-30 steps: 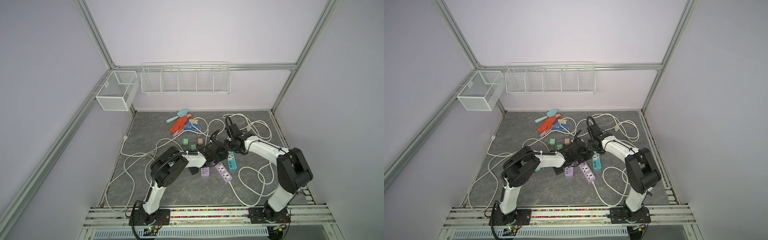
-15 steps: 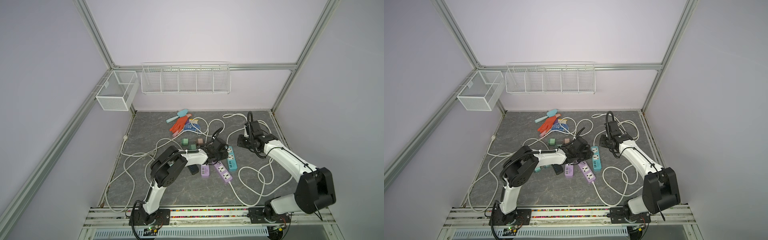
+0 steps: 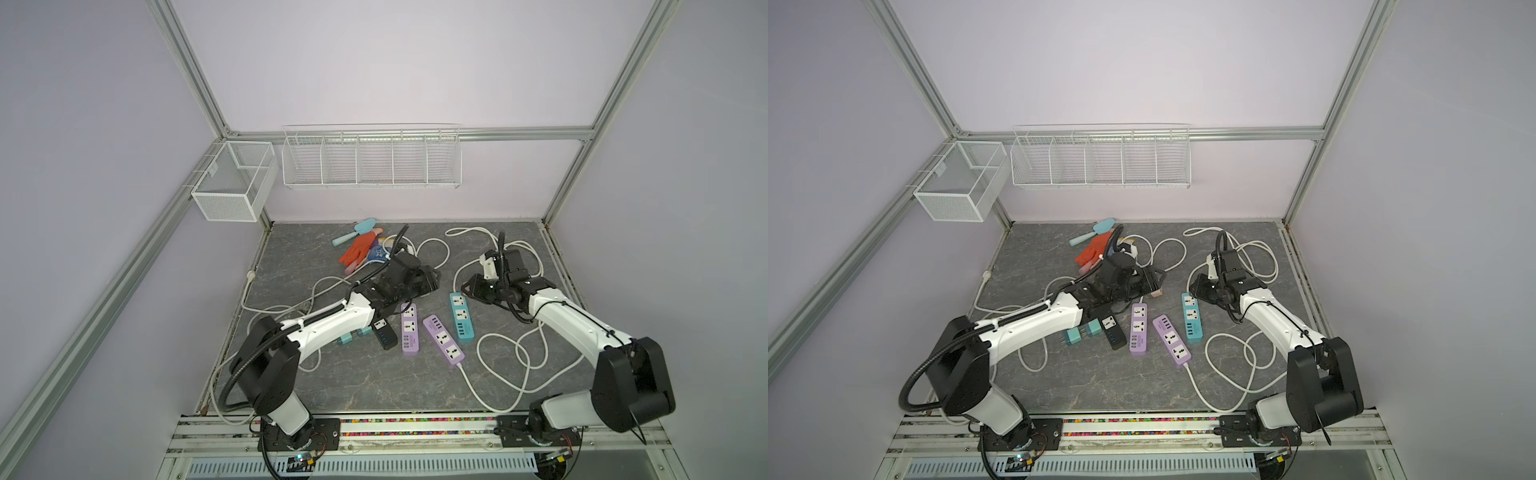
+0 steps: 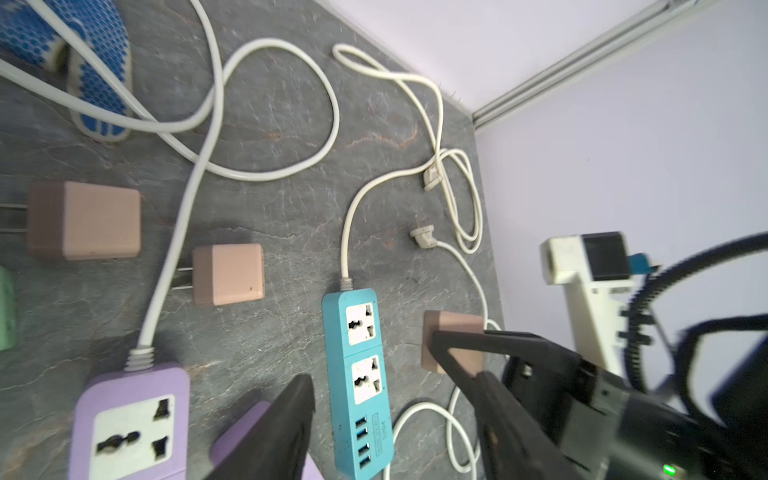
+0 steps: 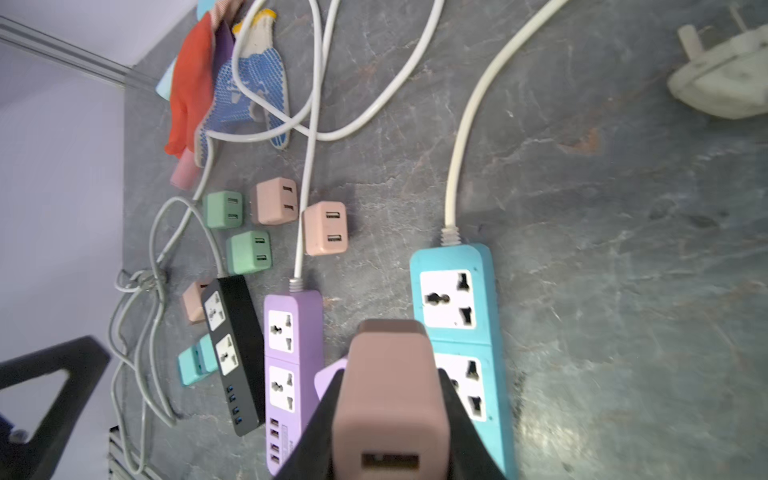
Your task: Pull the plug off the socket
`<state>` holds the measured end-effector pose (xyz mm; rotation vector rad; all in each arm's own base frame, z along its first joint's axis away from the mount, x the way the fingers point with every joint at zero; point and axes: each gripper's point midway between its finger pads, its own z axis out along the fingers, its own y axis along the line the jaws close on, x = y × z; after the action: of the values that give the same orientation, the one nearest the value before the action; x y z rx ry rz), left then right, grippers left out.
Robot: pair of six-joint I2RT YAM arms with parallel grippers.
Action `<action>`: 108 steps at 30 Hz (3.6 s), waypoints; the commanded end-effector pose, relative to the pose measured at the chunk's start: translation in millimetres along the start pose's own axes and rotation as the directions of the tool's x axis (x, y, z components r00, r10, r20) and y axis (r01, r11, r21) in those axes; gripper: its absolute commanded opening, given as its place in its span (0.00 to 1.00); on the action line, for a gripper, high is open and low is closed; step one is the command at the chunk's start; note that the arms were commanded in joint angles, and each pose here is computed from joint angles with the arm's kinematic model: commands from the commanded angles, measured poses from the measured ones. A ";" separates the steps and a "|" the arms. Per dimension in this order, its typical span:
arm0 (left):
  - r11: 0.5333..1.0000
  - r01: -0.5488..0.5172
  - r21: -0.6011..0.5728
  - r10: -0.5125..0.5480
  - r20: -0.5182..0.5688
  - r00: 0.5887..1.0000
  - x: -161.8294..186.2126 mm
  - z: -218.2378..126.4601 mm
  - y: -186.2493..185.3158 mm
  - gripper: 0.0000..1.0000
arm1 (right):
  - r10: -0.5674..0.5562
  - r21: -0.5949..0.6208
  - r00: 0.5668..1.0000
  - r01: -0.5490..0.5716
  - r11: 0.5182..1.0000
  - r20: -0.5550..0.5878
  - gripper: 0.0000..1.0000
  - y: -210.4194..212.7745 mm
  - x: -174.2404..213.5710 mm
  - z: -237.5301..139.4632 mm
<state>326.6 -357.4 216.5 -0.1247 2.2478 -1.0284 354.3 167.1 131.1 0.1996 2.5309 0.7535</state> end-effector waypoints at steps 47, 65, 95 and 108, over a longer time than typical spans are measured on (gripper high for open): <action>0.999 0.013 -0.051 -0.008 0.086 0.996 -42.9 -78.4 -5.2 0.99 | 0.008 0.048 0.996 -0.004 0.999 -0.089 0.60 12.8 -26.4 121.6; 0.990 -0.010 -0.142 0.034 0.166 0.985 -41.9 -100.1 29.3 0.99 | -0.061 0.077 0.997 0.058 0.995 0.049 0.85 22.0 -52.8 36.4; 0.846 0.059 -0.529 0.104 0.273 0.956 -69.0 -183.6 179.5 0.99 | -0.163 0.581 0.904 -0.109 0.807 0.396 0.89 -120.1 -35.6 -109.1; 0.556 0.182 -0.811 0.213 0.350 0.912 -116.4 -234.9 309.7 1.00 | -0.330 0.731 0.808 -0.170 0.661 0.487 0.89 -172.9 -58.3 -110.4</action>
<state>324.9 25.4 174.7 -0.7007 2.1447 0.0682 338.6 -28.0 131.4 0.4728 2.1420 -0.3487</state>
